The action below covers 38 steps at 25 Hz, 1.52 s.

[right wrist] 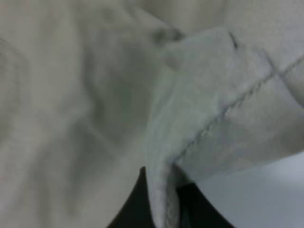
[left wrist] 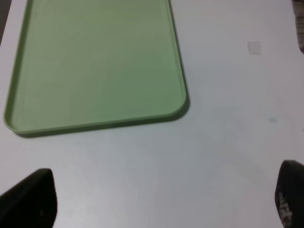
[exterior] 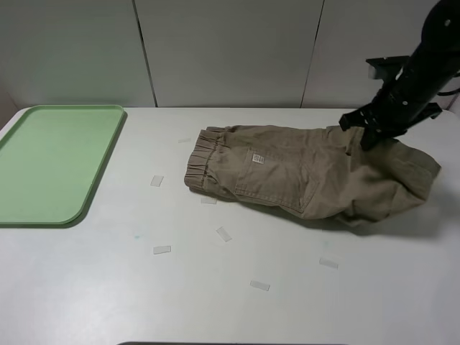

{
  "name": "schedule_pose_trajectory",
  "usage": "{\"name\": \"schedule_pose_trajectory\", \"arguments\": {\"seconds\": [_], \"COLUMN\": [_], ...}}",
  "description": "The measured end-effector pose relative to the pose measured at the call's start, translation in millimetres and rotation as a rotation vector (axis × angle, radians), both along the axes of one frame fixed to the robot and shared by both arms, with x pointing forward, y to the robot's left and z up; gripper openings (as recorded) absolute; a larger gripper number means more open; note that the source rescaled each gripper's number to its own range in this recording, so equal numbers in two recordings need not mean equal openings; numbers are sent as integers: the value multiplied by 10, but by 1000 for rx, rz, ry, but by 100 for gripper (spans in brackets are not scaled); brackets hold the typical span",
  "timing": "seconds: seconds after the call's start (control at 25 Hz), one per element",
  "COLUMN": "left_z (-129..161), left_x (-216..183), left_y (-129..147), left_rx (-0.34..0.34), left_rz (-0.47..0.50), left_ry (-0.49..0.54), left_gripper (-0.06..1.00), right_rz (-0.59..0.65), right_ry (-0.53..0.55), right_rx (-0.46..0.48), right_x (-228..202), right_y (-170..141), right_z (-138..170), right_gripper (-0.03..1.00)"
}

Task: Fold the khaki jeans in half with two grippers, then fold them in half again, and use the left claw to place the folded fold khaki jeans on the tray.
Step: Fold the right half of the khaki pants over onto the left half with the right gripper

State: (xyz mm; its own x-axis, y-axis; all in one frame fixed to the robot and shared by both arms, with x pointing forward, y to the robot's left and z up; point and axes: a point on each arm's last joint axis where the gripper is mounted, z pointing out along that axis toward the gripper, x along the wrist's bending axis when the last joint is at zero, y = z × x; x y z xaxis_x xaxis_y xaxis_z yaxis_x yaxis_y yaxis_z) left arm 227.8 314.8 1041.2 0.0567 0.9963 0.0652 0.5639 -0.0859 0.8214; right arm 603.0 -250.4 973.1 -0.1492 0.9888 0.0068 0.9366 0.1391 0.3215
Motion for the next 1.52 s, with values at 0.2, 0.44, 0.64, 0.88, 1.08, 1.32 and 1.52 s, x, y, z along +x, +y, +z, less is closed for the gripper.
{"name": "schedule_pose_trajectory", "arguments": {"seconds": [0.2,0.44,0.64,0.88,1.08,1.32,1.52], "left_z": [0,0,3,6,8,9,9], "left_x": [0,0,1,3,3,4,4], "left_y": [0,4,20,36,47,53,53], "left_rx": [0,4,19,35,46,52,52], "left_rz": [0,2,13,24,31,35,36], "left_ry": [0,-1,-3,-7,-9,-10,-10], "left_gripper": [91,91,91,91,91,91,91], "right_rz": [-1,33,60,31,-15,-62,-49], "right_ry": [-102,-135,-96,-79,-118,-188,-233], "right_rx": [111,226,268,323,418,491,496], "right_x": [84,108,121,165,167,199,212], "right_y": [455,942,1236,1408,1557,1654,1696], "right_z": [205,235,107,5,45,101,116], "right_gripper": [0,0,0,0,0,0,0]}}
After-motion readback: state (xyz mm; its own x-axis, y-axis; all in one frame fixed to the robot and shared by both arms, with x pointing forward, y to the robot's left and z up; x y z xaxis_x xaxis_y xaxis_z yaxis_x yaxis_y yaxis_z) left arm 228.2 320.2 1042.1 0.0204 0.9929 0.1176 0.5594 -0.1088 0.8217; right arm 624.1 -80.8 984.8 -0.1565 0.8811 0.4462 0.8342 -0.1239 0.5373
